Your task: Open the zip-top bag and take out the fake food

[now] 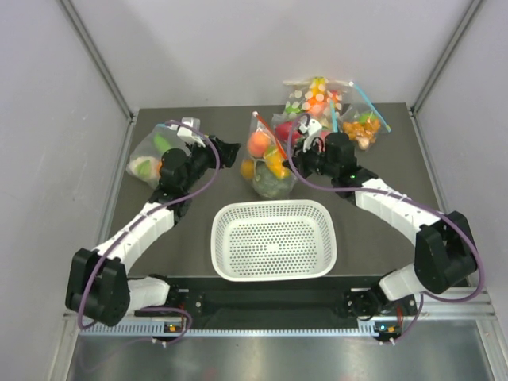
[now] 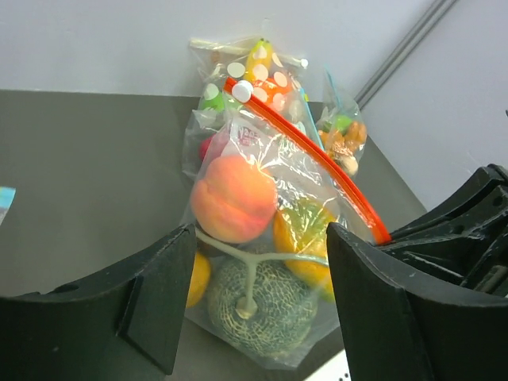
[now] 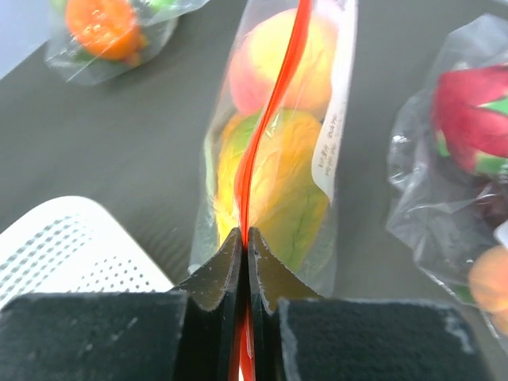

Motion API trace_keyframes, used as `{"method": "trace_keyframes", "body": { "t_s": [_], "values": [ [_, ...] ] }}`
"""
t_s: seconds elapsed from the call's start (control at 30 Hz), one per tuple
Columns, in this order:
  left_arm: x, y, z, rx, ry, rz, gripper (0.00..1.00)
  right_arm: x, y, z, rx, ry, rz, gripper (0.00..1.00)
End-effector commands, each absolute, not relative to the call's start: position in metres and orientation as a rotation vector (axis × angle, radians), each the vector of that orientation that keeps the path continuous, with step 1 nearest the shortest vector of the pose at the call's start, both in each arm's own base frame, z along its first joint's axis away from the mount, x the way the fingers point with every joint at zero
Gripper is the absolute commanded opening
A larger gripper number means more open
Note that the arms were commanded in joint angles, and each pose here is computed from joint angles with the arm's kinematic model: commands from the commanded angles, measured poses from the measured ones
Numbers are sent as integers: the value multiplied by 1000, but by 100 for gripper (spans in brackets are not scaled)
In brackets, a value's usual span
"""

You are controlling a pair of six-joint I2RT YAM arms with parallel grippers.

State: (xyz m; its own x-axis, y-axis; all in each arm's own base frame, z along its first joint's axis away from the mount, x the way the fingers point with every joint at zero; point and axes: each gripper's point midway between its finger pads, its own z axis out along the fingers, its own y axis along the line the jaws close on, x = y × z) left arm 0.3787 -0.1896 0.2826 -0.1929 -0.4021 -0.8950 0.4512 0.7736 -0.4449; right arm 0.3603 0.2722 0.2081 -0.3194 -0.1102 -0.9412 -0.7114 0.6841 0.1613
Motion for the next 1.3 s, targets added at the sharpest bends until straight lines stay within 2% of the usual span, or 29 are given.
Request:
{"method": "trace_keyframes", "body": {
  "t_s": [0.0,0.2,0.5,0.9,1.27],
  "values": [
    [381,-205,296,213,1469,-818,72,338,287,249,-742,1662,903,0],
    [397,-232,288,340,1416,-932,73,325,282,248,-800,1602,1000,0],
    [417,-240,296,326,1335,-1043,73,318,280,245,-837,1590,1042,0],
    [429,-240,275,300,1396,-1057,69,311,280,247,-862,1581,1068,0],
    [427,-230,259,293,1420,-1087,69,311,280,249,-859,1581,1085,0]
  ]
}}
